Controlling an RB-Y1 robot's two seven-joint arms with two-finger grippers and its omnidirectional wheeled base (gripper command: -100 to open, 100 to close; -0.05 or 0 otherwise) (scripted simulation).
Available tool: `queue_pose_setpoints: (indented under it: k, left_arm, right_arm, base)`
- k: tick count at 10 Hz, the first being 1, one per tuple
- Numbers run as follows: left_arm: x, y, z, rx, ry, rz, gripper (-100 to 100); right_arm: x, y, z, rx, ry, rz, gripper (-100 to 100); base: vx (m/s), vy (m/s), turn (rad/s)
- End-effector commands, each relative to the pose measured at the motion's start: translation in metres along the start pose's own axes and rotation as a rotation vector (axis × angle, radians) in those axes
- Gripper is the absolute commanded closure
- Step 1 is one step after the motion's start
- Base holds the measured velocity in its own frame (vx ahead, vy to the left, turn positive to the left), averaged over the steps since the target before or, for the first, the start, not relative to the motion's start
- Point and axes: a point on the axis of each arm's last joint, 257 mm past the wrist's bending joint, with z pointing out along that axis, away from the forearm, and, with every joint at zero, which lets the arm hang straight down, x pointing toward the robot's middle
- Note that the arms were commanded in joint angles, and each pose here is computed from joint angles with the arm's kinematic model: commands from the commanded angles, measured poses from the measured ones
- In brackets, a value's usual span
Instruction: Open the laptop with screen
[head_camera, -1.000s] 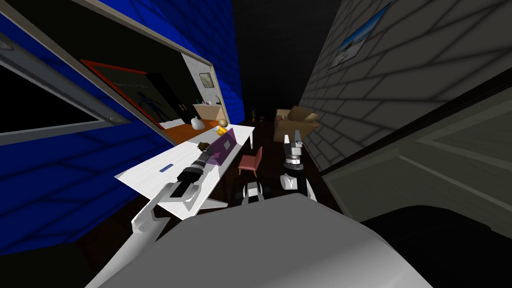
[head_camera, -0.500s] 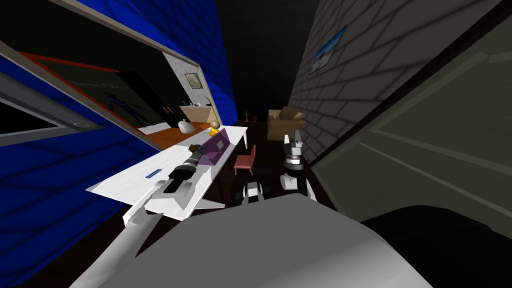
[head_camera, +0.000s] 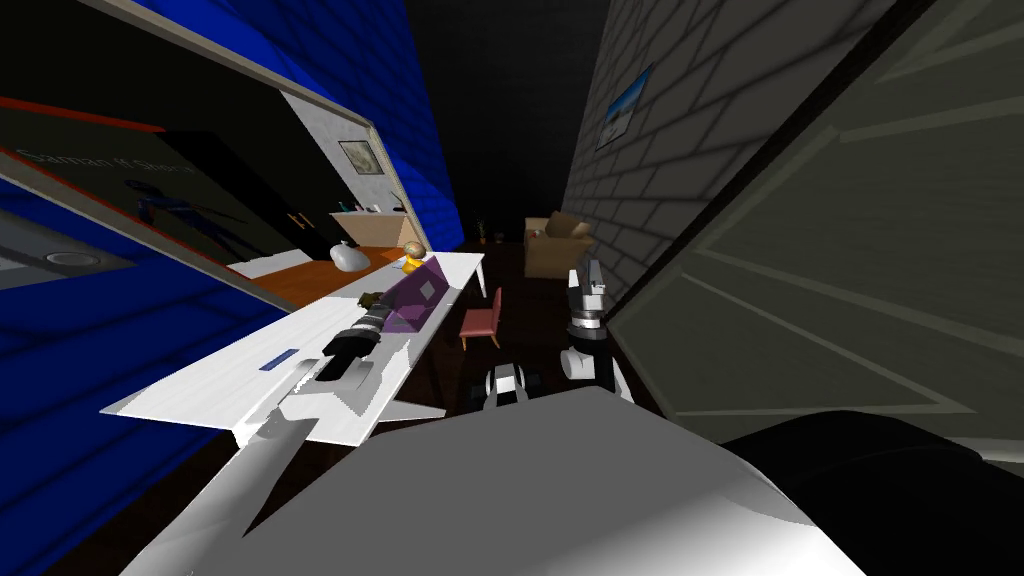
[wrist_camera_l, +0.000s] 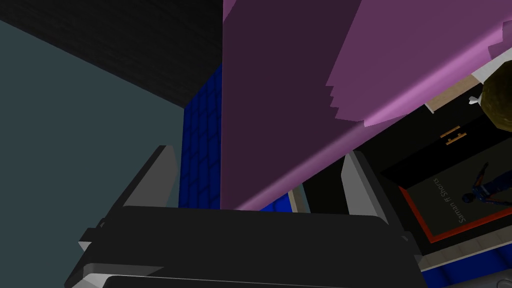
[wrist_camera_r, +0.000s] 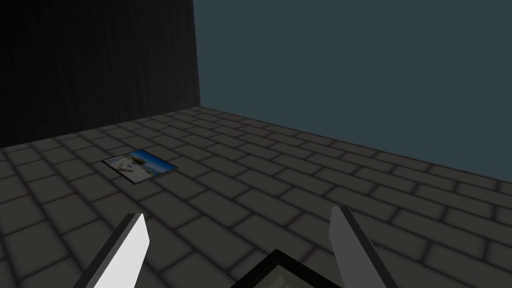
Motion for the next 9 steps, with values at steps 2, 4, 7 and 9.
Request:
queue_pose_setpoints:
  k: [2,4,7,9]
  left_arm:
    - [-0.043,0.029,0.008,-0.038,-0.061,-0.003,-100]
    - [-0.063,0.042,0.011,-0.056,-0.092,-0.008,-100]
    - [-0.083,0.067,0.011,-0.098,-0.122,-0.017,-100]
    - [-0.082,0.073,0.01,-0.11,-0.121,-0.017,-100]
  right_arm:
    - [0.0,0.0,0.0,0.0,0.0,0.0,0]
    - [0.0,0.0,0.0,0.0,0.0,0.0,0]
    - [0.0,0.0,0.0,0.0,0.0,0.0,0]
    - [0.0,0.0,0.0,0.0,0.0,0.0,0]
  base:
    - [-0.083,-0.04,-0.172]
    - [-0.071,-0.041,-0.171]
    - [-0.078,-0.046,-0.161]
    - [-0.007,-0.014,0.012]
